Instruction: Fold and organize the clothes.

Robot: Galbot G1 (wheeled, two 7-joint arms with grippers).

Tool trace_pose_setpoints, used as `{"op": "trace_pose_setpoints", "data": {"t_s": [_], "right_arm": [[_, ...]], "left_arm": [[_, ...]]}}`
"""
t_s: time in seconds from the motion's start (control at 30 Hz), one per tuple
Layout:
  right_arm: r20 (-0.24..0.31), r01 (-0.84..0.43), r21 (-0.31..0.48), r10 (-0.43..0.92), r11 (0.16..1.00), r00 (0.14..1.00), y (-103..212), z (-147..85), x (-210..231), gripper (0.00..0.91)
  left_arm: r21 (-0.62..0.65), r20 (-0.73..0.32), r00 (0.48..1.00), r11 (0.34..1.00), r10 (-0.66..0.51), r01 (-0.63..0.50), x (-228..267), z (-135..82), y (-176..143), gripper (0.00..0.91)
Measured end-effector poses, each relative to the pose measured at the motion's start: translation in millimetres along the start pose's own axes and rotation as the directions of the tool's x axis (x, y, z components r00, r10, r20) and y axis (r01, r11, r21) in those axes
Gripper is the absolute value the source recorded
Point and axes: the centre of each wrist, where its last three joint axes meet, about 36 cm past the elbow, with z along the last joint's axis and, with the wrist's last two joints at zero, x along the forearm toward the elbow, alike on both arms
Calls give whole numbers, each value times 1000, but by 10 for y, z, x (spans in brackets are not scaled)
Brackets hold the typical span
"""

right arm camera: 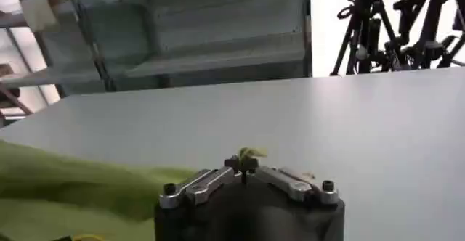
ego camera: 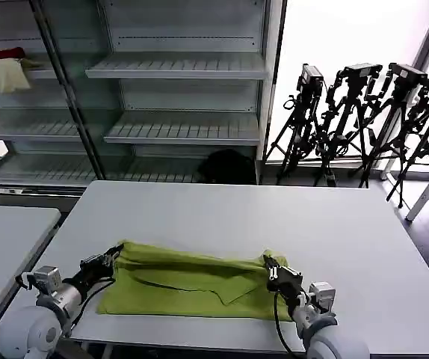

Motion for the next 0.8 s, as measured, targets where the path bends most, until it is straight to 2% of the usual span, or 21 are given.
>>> {"op": "trace_pose_setpoints", "data": {"t_s": [0.37,0.4,0.43,0.67,0.8], "right_arm": [[-26,-20,37,21,999,999,34,105,104,0],[-26,-24,44,26,999,999,41,111,105,232],[-25,-29,52,30,998,999,46,116,106,907],[-8,-114,179,117,977,993,91,170,89,907],[23,-175,257,175,950,984,85,192,70,907]], "left_arm": [[-53,-36,999,998,-32,30,136,146,-67,20],[-59,-38,999,998,-36,34,145,157,-75,907],[-65,-41,998,997,-38,36,155,169,-87,907],[-106,-42,997,993,-66,61,188,219,-169,907],[-119,-30,996,990,-82,77,203,233,-191,907]]}}
